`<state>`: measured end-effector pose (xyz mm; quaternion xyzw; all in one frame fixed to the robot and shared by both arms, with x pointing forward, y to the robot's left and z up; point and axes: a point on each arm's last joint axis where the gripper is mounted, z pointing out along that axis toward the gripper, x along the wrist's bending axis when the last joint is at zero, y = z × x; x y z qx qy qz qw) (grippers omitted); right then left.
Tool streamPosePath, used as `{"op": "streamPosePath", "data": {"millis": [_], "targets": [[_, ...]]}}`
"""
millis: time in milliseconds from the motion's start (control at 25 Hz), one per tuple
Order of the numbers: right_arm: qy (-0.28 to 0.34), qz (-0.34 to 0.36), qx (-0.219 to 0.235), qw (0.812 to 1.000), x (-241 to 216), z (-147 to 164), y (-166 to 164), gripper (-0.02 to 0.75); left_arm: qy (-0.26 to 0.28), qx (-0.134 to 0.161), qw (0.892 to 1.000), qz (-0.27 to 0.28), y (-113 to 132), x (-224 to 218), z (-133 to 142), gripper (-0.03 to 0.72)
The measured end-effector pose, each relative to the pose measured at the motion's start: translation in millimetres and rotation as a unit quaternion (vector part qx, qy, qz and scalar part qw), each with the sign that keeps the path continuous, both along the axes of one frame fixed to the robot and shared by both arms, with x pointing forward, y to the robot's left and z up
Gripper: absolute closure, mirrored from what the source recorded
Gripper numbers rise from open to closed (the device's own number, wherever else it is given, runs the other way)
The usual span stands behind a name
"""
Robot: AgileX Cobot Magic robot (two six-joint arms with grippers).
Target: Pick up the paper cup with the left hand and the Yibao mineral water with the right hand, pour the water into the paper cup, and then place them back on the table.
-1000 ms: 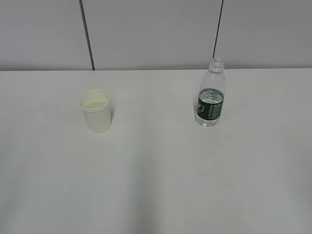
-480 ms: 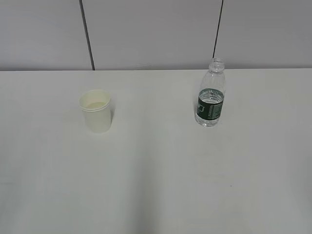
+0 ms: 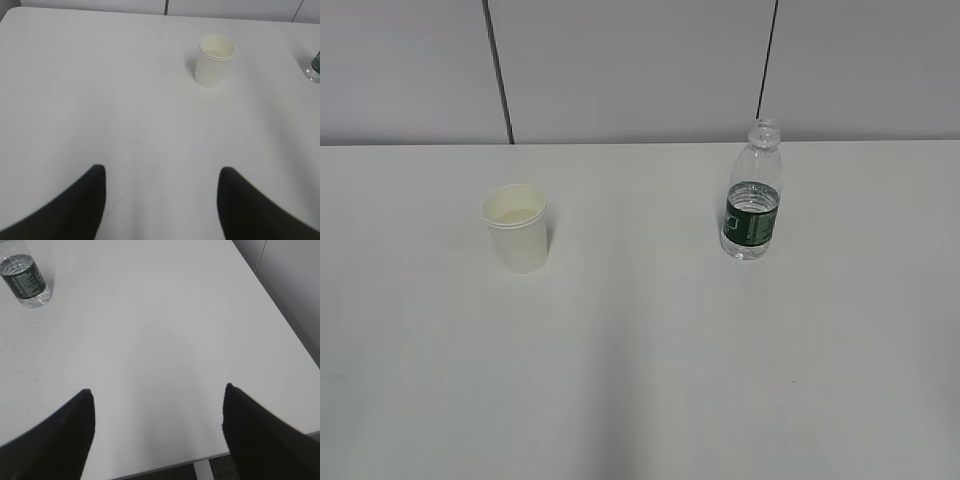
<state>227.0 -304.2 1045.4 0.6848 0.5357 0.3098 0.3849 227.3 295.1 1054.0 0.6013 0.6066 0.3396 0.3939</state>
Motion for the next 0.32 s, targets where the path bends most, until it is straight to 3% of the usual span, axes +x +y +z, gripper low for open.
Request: {"op": "streamPosePath", "data": {"millis": [320], "targets": [[0.000,0.000,0.000,1.000,0.0,0.0,0.0,0.151,0.000,0.000,1.000,0.000,0.0,0.0,0.0,0.270]]}}
